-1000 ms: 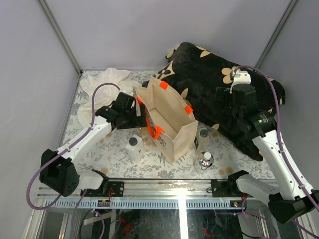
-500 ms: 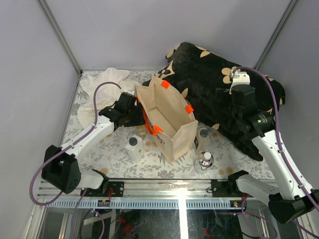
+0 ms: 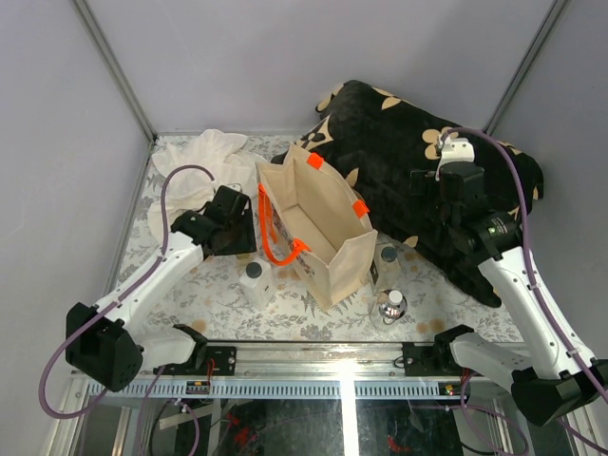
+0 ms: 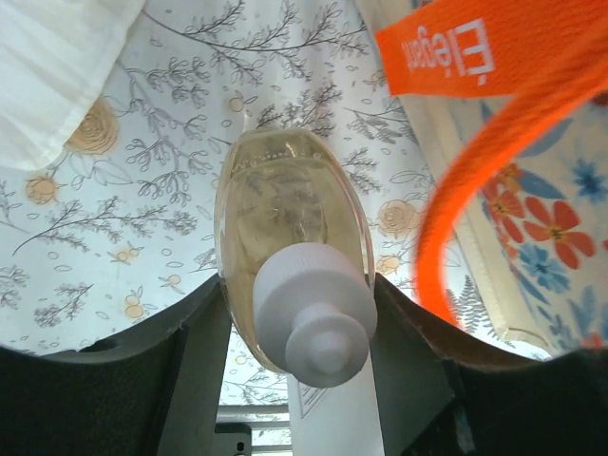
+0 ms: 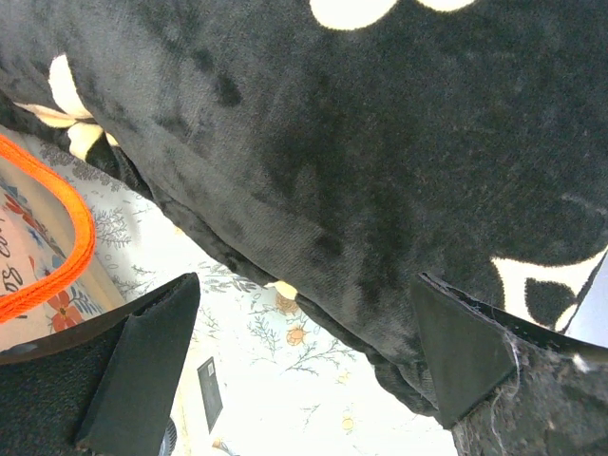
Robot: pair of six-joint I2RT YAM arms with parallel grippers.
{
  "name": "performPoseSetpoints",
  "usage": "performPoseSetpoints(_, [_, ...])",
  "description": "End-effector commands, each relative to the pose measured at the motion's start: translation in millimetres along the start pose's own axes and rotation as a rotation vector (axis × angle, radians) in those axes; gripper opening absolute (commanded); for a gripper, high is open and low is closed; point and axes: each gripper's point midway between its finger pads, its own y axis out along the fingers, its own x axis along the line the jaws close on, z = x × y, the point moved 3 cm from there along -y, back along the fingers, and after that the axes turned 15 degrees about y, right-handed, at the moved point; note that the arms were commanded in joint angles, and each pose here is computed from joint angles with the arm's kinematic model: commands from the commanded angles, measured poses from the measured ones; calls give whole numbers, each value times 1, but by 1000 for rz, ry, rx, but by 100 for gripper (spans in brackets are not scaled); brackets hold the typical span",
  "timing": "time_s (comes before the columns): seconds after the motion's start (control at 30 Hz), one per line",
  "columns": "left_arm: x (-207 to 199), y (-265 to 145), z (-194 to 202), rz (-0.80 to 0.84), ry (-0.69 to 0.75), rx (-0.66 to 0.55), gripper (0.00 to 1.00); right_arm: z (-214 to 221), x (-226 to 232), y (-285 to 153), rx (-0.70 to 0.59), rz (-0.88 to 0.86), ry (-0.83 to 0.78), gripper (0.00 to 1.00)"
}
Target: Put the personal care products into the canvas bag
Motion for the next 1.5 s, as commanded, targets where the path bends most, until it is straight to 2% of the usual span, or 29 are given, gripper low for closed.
performPoseSetpoints(0.0, [7,-7,-11,-28,17,-64,0,-5,6,3,-18,-21,4,99])
performPoseSetpoints(0.2, [14,-25,-27,-59,-5,-164,0,-3,5,2,-14,-25,-3,99])
performPoseSetpoints(0.43, [22,-103,-87,-83,5,-364,0,-3,4,3,-17,-24,-6,100])
performPoseSetpoints(0.73, [-2,-209,-177,72,58,-648,0,3,8,10,7,-27,-9,100])
performPoseSetpoints(0.9, [-25,-232,-207,205,113,-737,0,5,8,13,13,-28,-12,99])
performPoseSetpoints(1.0, [-41,-235,-220,286,133,-788,0,6,8,14,20,-24,-16,100])
performPoseSetpoints(1.2, [-69,-214,-235,379,172,-801,0,9,8,16,27,-20,-14,100])
performPoseSetpoints(1.33, [-84,-183,-238,422,178,-791,0,12,6,17,36,-12,-14,100])
performPoseSetpoints(1.47, [-86,-145,-236,387,180,-762,0,14,6,16,49,-9,-13,99])
